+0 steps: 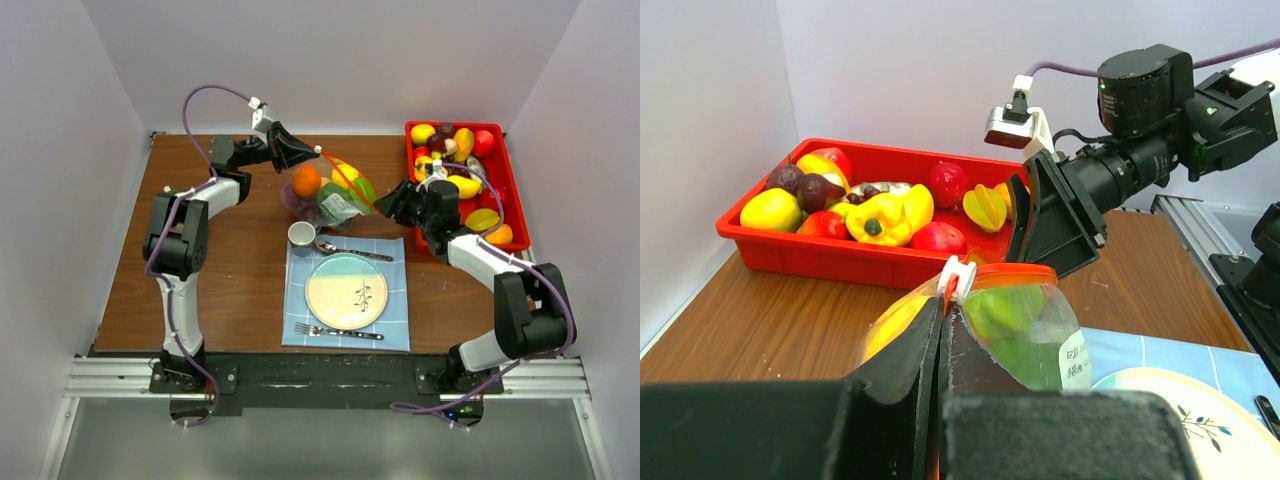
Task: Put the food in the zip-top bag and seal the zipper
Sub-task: Adjust the zipper food storage bag at the center of the board.
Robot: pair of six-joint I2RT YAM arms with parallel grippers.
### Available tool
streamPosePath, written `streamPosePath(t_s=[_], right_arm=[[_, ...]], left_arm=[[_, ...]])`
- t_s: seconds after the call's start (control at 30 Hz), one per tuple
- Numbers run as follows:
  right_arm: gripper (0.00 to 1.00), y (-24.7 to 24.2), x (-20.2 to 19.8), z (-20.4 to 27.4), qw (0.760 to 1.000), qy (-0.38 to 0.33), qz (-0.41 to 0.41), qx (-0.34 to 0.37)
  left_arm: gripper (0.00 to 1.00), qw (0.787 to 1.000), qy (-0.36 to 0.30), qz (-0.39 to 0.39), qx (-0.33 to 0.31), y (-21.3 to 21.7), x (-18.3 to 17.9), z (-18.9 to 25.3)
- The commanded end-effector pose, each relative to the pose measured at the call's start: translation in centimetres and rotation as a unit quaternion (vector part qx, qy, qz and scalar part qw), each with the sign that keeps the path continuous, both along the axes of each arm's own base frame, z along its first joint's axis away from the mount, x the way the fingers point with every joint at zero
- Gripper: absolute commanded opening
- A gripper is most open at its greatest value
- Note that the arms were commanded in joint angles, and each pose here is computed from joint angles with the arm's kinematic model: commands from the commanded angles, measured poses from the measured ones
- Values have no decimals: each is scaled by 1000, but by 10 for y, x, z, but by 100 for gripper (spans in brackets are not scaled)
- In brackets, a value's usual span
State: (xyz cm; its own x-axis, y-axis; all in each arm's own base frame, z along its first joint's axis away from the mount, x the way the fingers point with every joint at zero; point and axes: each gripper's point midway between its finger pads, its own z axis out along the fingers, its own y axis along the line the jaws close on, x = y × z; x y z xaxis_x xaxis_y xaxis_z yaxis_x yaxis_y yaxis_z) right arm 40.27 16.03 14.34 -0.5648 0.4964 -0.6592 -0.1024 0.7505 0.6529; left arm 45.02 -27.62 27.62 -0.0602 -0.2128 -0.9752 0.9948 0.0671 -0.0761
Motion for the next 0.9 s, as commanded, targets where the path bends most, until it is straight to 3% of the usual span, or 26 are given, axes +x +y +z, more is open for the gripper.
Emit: streamPosePath(t_s=[0.0,0.23,0.33,0.43,0.47,0.8,0.87], right_arm=[[53,-9,14,11,999,-40,-14,-34],[42,12,15,23,998,-62,26,7],[29,17,13,26,997,-63,31,16],[3,16,14,35,997,-67,28,14],[0,15,11,35,998,-60,28,10],[0,-19,11,141,991,-87,-25,-99],[0,-16,9,128,991,-46,-9,-126]], left_arm=[[0,992,-124,9,-31,9,-16,54],[0,992,-126,9,-32,9,-15,56],[0,991,-126,10,-32,9,-15,57],[0,991,-126,9,-32,9,-16,57],[0,991,-126,9,-32,9,-16,57],[0,987,-137,60,-56,21,-2,66],[0,986,-136,81,-55,23,6,64]])
